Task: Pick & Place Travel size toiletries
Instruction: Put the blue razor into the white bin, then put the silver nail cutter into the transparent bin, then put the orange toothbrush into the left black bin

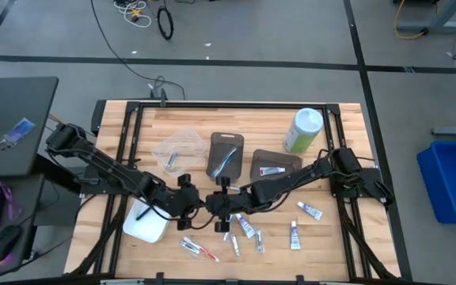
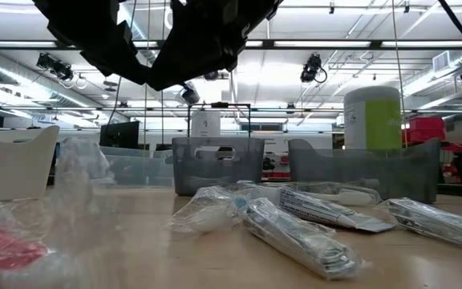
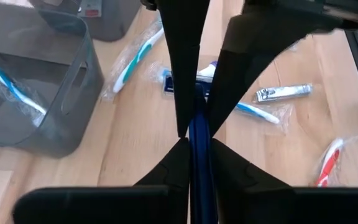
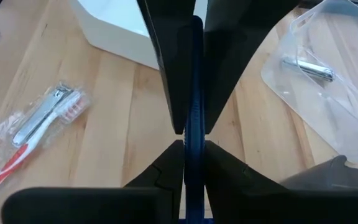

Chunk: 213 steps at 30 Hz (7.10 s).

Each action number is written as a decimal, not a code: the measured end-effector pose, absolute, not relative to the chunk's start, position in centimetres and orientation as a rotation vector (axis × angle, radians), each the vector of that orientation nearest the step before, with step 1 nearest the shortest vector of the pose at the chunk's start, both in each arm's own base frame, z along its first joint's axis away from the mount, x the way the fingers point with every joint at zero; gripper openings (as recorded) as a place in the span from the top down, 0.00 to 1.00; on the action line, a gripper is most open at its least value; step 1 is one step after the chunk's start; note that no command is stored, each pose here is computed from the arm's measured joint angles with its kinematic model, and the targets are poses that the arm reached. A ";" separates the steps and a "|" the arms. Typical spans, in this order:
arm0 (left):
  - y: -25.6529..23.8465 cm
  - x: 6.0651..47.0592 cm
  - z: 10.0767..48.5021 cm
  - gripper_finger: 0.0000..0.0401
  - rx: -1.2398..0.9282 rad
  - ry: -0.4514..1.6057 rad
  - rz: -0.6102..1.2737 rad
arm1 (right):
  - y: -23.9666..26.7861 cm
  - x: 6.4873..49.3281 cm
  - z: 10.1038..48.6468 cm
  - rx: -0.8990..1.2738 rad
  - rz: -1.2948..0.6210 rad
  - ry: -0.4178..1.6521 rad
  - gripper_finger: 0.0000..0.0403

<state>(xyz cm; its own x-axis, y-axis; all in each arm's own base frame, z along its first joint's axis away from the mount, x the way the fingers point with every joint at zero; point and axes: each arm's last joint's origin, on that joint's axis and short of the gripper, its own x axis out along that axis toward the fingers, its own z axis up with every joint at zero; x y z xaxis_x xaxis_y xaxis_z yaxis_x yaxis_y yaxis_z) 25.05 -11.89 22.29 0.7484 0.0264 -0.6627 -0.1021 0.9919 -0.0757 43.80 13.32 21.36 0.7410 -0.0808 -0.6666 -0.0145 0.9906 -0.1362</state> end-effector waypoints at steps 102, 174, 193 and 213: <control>-21.4 25.1 26.1 0.71 -0.167 0.877 0.004 | 12.5 35.3 25.1 -0.062 -0.270 1.049 0.64; -1.2 25.9 26.3 0.81 0.005 1.246 0.807 | 12.6 35.3 25.1 -0.099 -0.244 1.049 0.64; 5.6 22.5 17.0 0.66 -0.317 1.420 0.892 | 12.6 35.3 25.1 -0.113 -0.237 1.051 0.64; 2.9 28.9 25.1 0.65 -0.269 1.061 0.647 | 12.6 35.4 25.2 -0.110 -0.237 1.044 0.64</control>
<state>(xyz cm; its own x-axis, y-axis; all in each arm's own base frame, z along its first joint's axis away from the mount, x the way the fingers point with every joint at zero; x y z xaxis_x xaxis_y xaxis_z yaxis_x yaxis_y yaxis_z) 28.89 2.93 25.07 0.3264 0.3612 -0.8735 -0.6106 0.7860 0.0968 35.39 12.56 25.17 0.4799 -0.2464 -0.8420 0.1419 0.9689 -0.2027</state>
